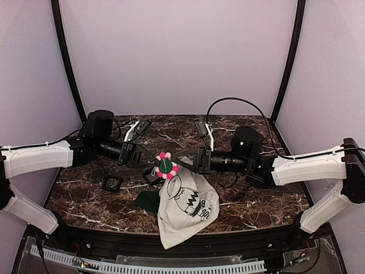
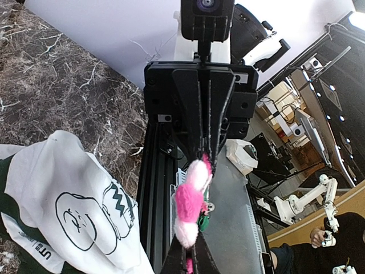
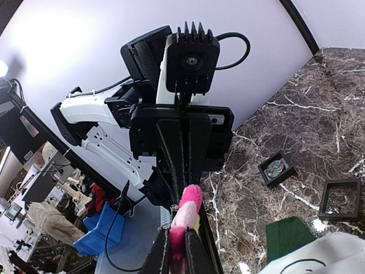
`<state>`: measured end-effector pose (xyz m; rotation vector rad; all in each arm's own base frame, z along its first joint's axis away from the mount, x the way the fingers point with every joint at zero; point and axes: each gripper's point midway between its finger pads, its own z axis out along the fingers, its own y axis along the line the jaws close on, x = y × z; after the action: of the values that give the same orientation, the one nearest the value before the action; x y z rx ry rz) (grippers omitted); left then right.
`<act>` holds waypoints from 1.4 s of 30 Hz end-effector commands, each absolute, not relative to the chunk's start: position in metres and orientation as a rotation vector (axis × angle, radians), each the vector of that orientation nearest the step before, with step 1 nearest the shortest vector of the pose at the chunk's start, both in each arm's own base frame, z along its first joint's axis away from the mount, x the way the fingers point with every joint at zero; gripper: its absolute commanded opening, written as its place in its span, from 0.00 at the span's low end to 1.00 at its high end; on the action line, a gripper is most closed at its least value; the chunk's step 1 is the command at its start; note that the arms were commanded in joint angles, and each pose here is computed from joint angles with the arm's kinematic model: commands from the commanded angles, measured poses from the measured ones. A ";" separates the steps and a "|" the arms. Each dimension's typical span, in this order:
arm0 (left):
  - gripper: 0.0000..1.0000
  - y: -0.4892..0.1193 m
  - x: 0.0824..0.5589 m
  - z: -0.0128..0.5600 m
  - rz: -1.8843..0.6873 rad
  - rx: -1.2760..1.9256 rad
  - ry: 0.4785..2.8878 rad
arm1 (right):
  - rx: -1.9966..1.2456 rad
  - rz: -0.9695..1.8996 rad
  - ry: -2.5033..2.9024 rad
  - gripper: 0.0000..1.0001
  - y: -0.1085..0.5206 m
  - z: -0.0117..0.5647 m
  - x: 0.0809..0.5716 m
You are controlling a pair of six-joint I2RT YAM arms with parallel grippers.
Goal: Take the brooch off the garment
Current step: Pass from the right arm to the left, then place the brooch in the brooch box.
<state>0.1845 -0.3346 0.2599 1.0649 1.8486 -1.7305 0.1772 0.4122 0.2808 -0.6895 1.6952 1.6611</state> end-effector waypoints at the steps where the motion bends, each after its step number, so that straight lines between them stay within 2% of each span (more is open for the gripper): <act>1: 0.01 -0.334 0.186 0.268 -1.711 1.068 1.808 | -0.670 1.631 1.687 0.17 0.410 0.283 0.185; 9: 0.01 -0.328 0.202 0.244 -1.561 0.977 1.936 | -0.626 1.489 1.738 0.78 0.393 0.279 0.203; 12: 0.01 -0.316 0.218 0.229 -1.379 0.869 2.027 | -0.589 1.397 1.761 0.86 0.380 0.277 0.214; 19: 0.01 -0.251 0.258 0.189 -0.805 0.566 2.254 | -0.401 1.095 1.843 0.98 0.329 0.264 0.252; 26: 0.01 -0.218 0.301 0.171 -0.323 0.513 2.352 | -0.272 0.884 1.926 0.98 0.287 0.244 0.275; 42: 0.01 -0.269 0.321 0.136 0.083 0.754 2.317 | -0.217 0.830 1.952 0.99 0.268 0.232 0.272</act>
<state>0.3125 -0.2701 0.1301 0.7288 2.3562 -0.0557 0.2700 0.2757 0.2314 -0.2385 1.9617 0.8540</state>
